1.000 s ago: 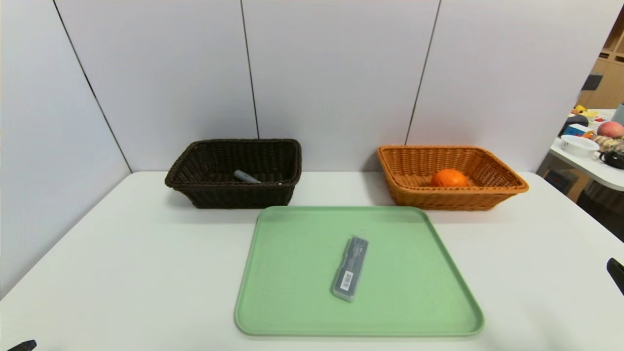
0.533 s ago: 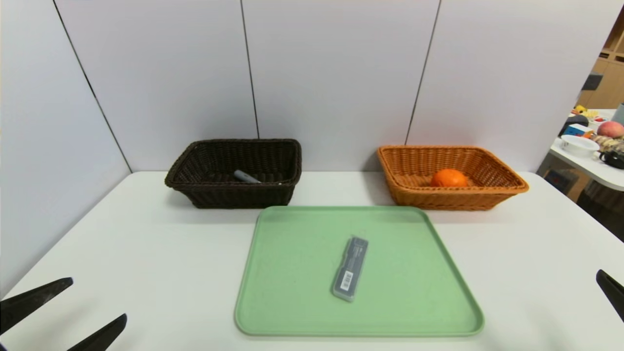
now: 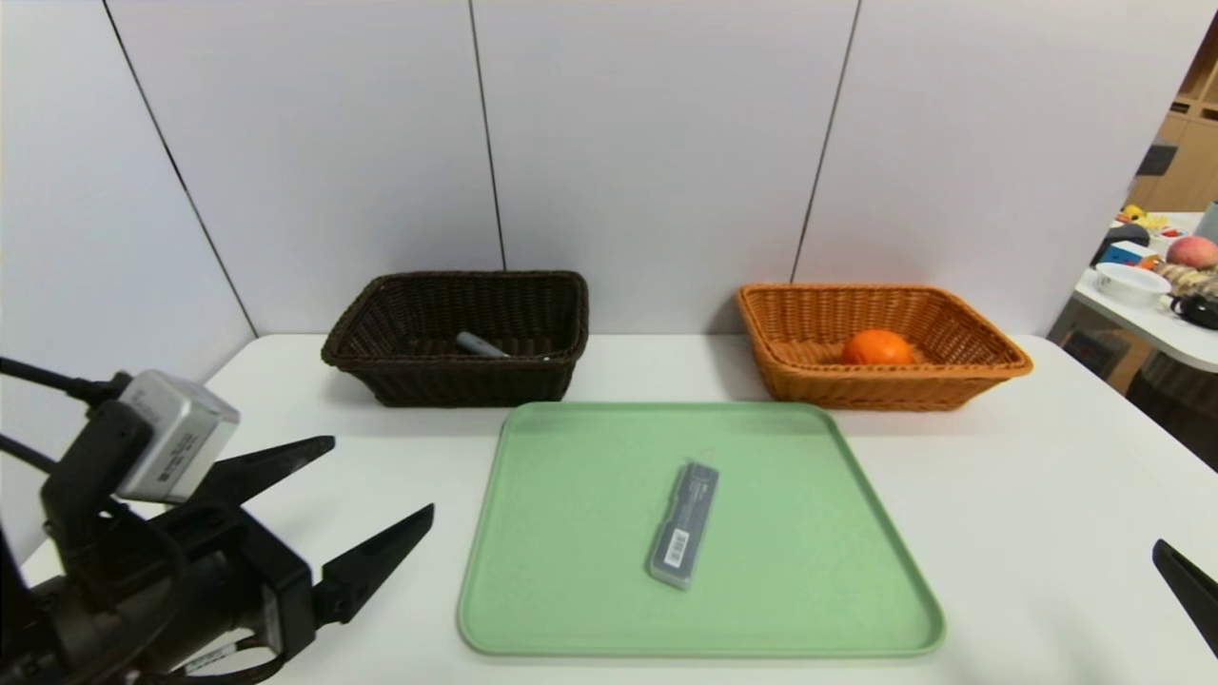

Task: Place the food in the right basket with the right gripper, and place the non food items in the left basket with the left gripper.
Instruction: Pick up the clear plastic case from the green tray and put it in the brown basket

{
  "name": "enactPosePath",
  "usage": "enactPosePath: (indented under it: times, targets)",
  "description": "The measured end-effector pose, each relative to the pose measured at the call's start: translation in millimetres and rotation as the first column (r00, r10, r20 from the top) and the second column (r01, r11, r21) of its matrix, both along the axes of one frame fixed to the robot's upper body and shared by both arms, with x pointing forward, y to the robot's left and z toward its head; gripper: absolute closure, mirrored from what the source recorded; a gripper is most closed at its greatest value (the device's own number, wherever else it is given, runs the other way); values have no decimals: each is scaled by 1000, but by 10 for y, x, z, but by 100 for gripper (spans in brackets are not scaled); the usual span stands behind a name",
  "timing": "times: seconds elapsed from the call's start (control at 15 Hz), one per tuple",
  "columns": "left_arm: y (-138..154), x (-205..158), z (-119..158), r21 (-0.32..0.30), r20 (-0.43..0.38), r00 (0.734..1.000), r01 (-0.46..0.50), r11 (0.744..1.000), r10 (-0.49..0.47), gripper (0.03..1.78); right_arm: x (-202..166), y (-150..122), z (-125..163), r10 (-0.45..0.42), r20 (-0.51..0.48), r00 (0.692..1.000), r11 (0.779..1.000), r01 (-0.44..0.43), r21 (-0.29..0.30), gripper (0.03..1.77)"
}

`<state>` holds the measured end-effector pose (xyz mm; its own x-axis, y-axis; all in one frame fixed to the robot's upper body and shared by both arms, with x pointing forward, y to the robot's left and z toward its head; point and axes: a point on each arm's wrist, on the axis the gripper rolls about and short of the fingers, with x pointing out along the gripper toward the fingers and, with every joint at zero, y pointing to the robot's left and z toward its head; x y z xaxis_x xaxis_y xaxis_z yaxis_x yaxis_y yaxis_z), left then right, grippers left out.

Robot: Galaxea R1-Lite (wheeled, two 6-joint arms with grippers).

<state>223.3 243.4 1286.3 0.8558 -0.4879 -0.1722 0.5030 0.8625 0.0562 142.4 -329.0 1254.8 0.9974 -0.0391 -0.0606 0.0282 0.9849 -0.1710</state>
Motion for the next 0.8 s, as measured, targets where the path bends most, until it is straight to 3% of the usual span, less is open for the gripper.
enactPosePath:
  times: [0.33,0.8]
  targets:
    - [-563,275,-75,36,-39,996,85,996,-84,12,-2,10,-48,21,-30,999,1000,-21,-17,11]
    - [-1241,303,-255,101,-136,969,222,970,-208,12,-10,14,-102,35,-55,998,998,-38,-50,11]
